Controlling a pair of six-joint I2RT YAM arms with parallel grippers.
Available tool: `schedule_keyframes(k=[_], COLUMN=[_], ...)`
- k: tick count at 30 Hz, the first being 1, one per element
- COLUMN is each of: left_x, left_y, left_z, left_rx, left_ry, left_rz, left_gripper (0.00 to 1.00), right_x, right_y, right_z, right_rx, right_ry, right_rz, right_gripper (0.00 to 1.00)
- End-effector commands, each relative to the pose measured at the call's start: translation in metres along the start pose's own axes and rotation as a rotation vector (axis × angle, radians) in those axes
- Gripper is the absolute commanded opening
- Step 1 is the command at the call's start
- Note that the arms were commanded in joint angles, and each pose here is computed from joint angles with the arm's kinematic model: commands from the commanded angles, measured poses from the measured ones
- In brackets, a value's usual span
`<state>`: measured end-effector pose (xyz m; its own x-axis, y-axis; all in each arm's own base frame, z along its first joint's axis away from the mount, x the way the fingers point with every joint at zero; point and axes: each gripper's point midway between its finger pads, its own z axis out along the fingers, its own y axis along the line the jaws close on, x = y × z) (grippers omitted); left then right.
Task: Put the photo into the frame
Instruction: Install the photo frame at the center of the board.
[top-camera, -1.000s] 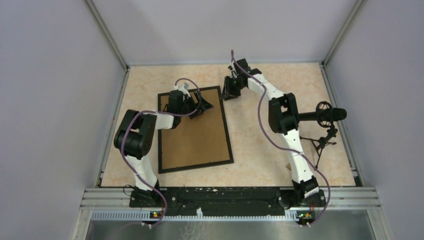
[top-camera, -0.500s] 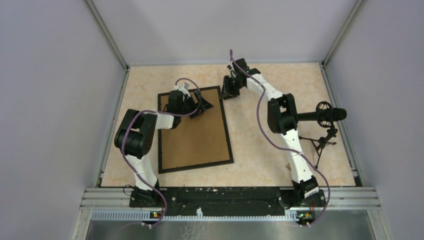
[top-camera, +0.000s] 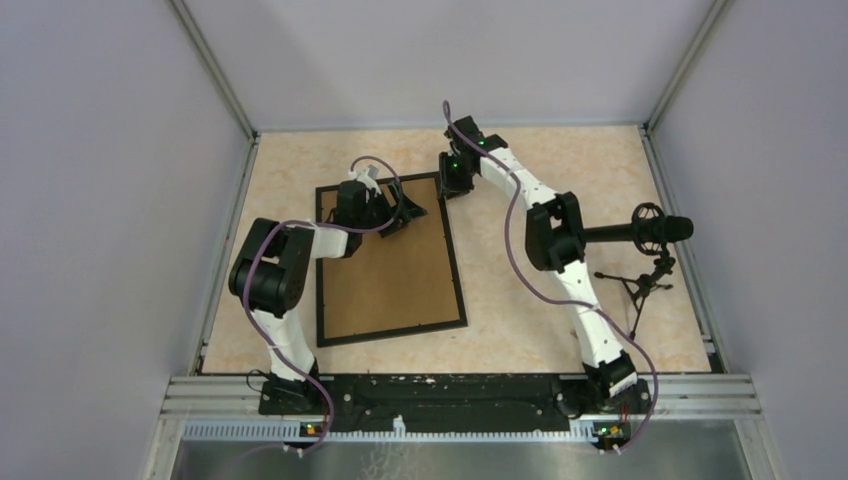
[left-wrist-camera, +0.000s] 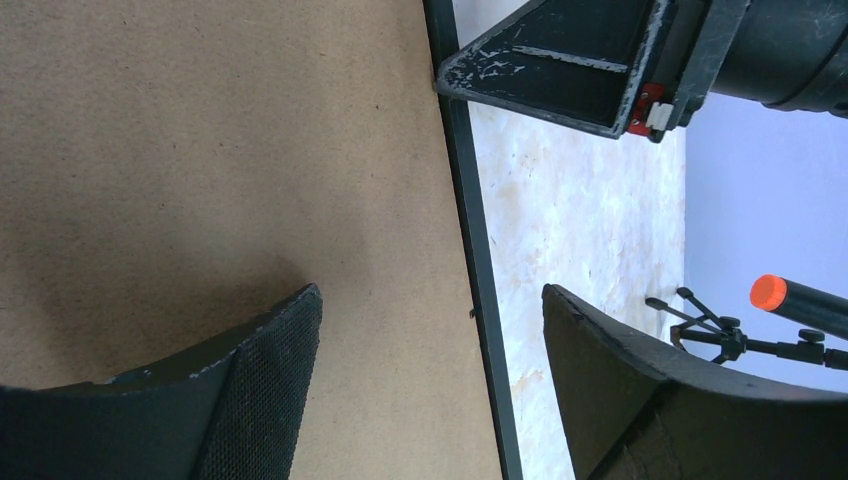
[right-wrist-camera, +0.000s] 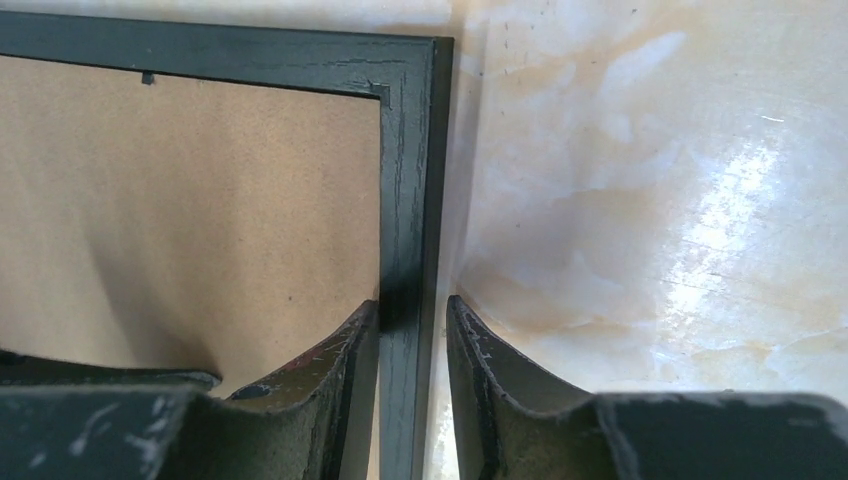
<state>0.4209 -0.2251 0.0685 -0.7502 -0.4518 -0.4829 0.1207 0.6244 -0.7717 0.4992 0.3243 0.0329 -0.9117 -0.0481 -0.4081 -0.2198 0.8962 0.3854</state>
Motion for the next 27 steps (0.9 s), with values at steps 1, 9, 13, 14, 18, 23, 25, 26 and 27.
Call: schedule_keyframes(k=[1, 9, 13, 14, 18, 23, 25, 26, 27], left_x=[0.01, 0.009, 0.009, 0.008, -0.007, -0.025, -0.023, -0.017, -0.01], left_y=[0.014, 0.013, 0.01, 0.004, -0.045, -0.097, -0.106, -0.107, -0.11], left_z=[0.003, 0.003, 0.001, -0.002, -0.038, -0.105, -0.127, -0.136, -0.145], left_rx=[-0.027, -0.023, -0.015, 0.003, 0.082, 0.085, 0.069, 0.064, 0.073], left_ry=[0.026, 0.026, 0.026, 0.027, 0.013, -0.056, -0.059, -0.047, -0.038], left_rz=[-0.017, -0.016, 0.011, 0.032, 0.102, 0.199, 0.212, 0.204, 0.2], left_gripper=[0.86, 0.86, 0.87, 0.89, 0.98, 0.99, 0.99, 0.99, 0.99], right_x=[0.088, 0.116, 0.104, 0.094, 0.042, 0.031, 0.046, 0.054, 0.066], right_y=[-0.048, -0.051, -0.018, -0.006, 0.026, 0.032, 0.029, 0.032, 0.03], right_z=[0.054, 0.064, 0.061, 0.054, -0.007, -0.082, -0.102, -0.112, -0.118], right_rx=[0.29, 0.429, 0.22, 0.154, 0.081, 0.113, 0.127, 0.131, 0.146], right_ry=[0.215, 0.27, 0.275, 0.261, 0.117, 0.007, -0.001, -0.01, -0.01], right_rz=[-0.059, -0.128, -0.094, -0.082, -0.118, -0.178, -0.193, -0.206, -0.213], right_gripper=[0.31, 0.31, 0.32, 0.34, 0.53, 0.86, 0.94, 0.97, 0.98])
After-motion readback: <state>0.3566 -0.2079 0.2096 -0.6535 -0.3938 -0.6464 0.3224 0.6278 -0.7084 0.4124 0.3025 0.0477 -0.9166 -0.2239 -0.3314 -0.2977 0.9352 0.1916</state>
